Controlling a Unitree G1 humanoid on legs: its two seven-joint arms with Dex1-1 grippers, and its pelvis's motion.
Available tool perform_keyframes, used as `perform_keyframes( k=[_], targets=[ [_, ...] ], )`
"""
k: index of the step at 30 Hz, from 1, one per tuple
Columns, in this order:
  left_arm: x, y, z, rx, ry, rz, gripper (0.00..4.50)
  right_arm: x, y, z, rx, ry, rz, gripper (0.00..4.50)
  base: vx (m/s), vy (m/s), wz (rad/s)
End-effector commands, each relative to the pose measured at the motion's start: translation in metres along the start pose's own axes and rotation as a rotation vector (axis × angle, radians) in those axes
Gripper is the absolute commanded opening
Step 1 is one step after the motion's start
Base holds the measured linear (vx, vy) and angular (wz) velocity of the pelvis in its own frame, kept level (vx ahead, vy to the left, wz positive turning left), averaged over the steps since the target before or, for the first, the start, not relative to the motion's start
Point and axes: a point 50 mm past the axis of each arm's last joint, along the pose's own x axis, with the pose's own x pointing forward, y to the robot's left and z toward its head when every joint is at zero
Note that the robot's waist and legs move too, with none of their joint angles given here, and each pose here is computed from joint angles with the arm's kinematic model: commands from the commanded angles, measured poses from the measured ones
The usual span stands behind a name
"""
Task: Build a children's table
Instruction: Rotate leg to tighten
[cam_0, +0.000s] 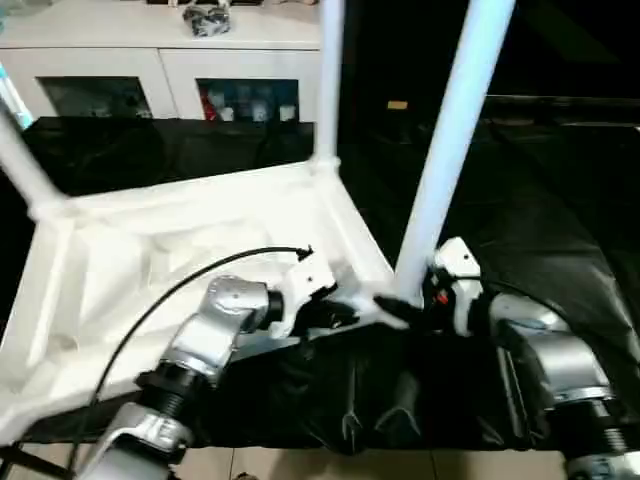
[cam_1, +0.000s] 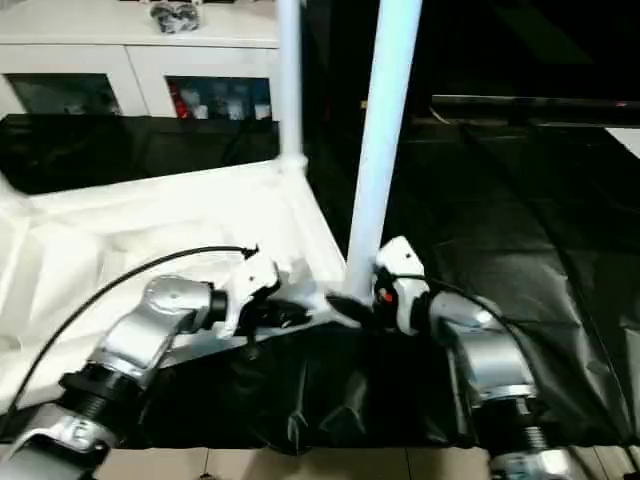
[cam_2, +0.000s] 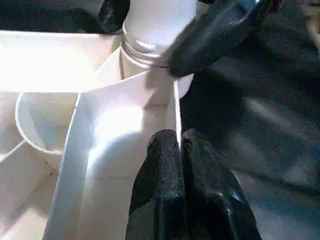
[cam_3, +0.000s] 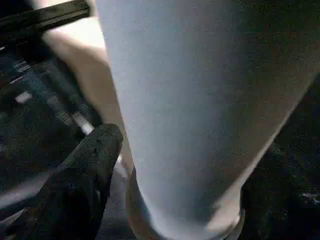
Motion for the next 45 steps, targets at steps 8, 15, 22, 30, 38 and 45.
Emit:
perform_keyframes(
  k=[8,15,22,30,38,45],
  targets=[
    [0.002,-0.002,0.018,0.114,-0.017,-0.154,0.00,0.006,0.029,0.002,-0.056,0.037,0.327,2.86,0.000,0.000,0.00],
    [0.005,0.001,0.021,0.116,-0.024,-0.150,0.00,0.005,0.029,-0.001,-0.057,0.054,0.346,2.57,0.000,0.000,0.00],
    [0.009,-0.001,0.020,0.104,-0.037,-0.134,0.00,0.005,0.028,-0.003,-0.040,0.041,0.316,2.56,0.000,0.000,0.00],
    [0.031,0.005,0.030,0.037,-0.098,0.083,0.00,0.036,0.007,-0.008,0.113,-0.044,-0.196,2.56,0.000,0.000,0.00],
    [0.058,0.000,0.044,-0.028,-0.145,0.183,0.00,0.069,0.014,-0.001,0.234,-0.105,-0.367,2.56,0.000,0.000,0.00],
    [0.055,-0.001,0.039,-0.002,-0.120,0.149,0.00,0.064,0.013,0.005,0.215,-0.129,-0.319,3.35,0.000,0.000,0.00]
  ],
)
